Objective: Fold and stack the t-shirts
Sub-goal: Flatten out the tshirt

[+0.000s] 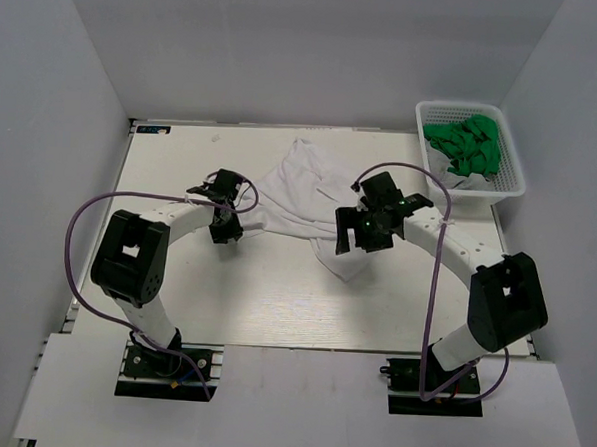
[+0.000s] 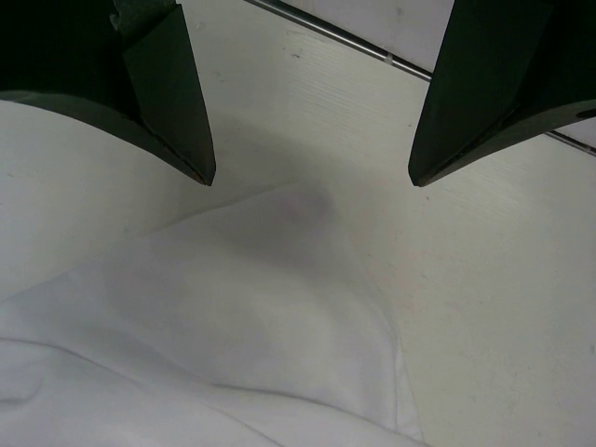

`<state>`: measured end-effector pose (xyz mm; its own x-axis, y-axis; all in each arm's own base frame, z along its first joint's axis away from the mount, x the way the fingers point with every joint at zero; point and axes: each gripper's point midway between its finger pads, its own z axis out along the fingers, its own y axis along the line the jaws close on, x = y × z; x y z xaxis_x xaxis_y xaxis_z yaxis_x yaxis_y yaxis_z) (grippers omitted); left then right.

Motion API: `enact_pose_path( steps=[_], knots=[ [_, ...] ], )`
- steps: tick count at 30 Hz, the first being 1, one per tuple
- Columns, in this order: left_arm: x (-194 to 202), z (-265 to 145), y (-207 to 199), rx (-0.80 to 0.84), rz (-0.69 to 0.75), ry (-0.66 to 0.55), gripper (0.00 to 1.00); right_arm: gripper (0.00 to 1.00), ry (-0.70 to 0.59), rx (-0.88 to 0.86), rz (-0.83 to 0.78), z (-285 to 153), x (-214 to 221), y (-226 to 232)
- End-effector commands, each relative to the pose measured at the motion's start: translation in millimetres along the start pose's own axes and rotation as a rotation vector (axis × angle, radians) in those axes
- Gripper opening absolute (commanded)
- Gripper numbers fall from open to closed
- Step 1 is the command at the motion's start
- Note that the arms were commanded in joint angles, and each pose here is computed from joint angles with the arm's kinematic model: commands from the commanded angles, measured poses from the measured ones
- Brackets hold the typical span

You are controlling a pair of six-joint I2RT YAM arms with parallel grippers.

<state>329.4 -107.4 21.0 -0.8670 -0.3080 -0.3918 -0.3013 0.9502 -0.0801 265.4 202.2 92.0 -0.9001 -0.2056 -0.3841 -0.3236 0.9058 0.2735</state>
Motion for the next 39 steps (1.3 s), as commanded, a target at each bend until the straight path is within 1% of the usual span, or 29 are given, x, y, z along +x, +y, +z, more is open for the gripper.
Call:
enact_pose_path(
  steps=[1, 3, 4, 6, 7, 9, 10, 12, 18, 22, 23, 25, 26, 27, 29, 32, 33, 34, 35, 37, 39],
  knots=[
    [-18, -5, -4, 0.012, -0.019, -0.065, 0.38, 0.9, 0.056, 0.029, -0.005, 6, 16, -1],
    [-22, -1, -5, -0.005, -0.017, -0.061, 0.33, 0.9, 0.062, 0.033, -0.022, 8, 19, 2],
    [-22, 0, -4, -0.018, -0.015, -0.059, 0.27, 0.9, 0.068, 0.043, -0.029, 11, 20, 0],
    [-23, 0, -2, -0.041, -0.01, -0.046, 0.21, 0.9, 0.078, 0.051, -0.037, 14, 23, 2],
    [-27, -1, -2, -0.047, -0.012, -0.061, 0.13, 0.9, 0.09, 0.052, -0.055, 18, 26, 2],
    [-30, -4, -2, -0.063, -0.004, -0.075, 0.03, 0.9, 0.104, 0.057, -0.071, 24, 30, 2],
    [-34, -9, -4, -0.057, -0.007, -0.083, 0.0, 0.9, 0.119, 0.06, -0.082, 28, 33, 2],
    [-39, -13, -2, -0.063, -0.01, -0.106, 0.0, 0.9, 0.131, 0.079, -0.089, 34, 33, 0],
    [-48, -40, 8, -0.074, -0.025, -0.174, 0.0, 0.9, 0.107, 0.046, -0.152, 40, 28, 13],
    [-45, -51, 13, -0.069, -0.036, -0.181, 0.0, 0.89, 0.114, 0.033, -0.187, 51, 38, 15],
    [-48, -60, 10, -0.046, -0.042, -0.197, 0.0, 0.85, 0.126, 0.039, -0.187, 55, 44, 12],
    [-48, -65, 11, -0.037, -0.046, -0.209, 0.0, 0.84, 0.149, 0.086, -0.183, 62, 51, 4],
    [-46, -66, 13, -0.037, -0.046, -0.208, 0.0, 0.81, 0.158, 0.089, -0.182, 64, 54, 3],
    [-49, -71, 14, -0.022, -0.06, -0.219, 0.0, 0.79, 0.164, 0.129, -0.179, 68, 56, -4],
    [-48, -76, 14, -0.01, -0.06, -0.216, 0.0, 0.72, 0.166, 0.159, -0.167, 71, 59, -10],
    [-49, -83, 14, 0.0, -0.073, -0.228, 0.0, 0.26, 0.148, 0.146, -0.16, 69, 58, -8],
    [-48, -83, 12, 0.008, -0.072, -0.222, 0.0, 0.04, 0.122, 0.136, -0.163, 64, 53, -4],
    [-53, -90, 10, 0.023, -0.078, -0.241, 0.0, 0.0, 0.102, 0.131, -0.154, 61, 49, -3],
    [-54, -95, 11, 0.027, -0.079, -0.247, 0.0, 0.0, 0.075, 0.137, -0.139, 58, 42, -2],
    [-64, -107, 7, 0.053, -0.09, -0.282, 0.0, 0.0, -0.033, 0.137, -0.118, 36, 14, 5],
    [-74, -124, 3, 0.086, -0.103, -0.326, 0.0, 0.0, -0.185, 0.17, -0.102, 2, -23, 8]
  ],
)
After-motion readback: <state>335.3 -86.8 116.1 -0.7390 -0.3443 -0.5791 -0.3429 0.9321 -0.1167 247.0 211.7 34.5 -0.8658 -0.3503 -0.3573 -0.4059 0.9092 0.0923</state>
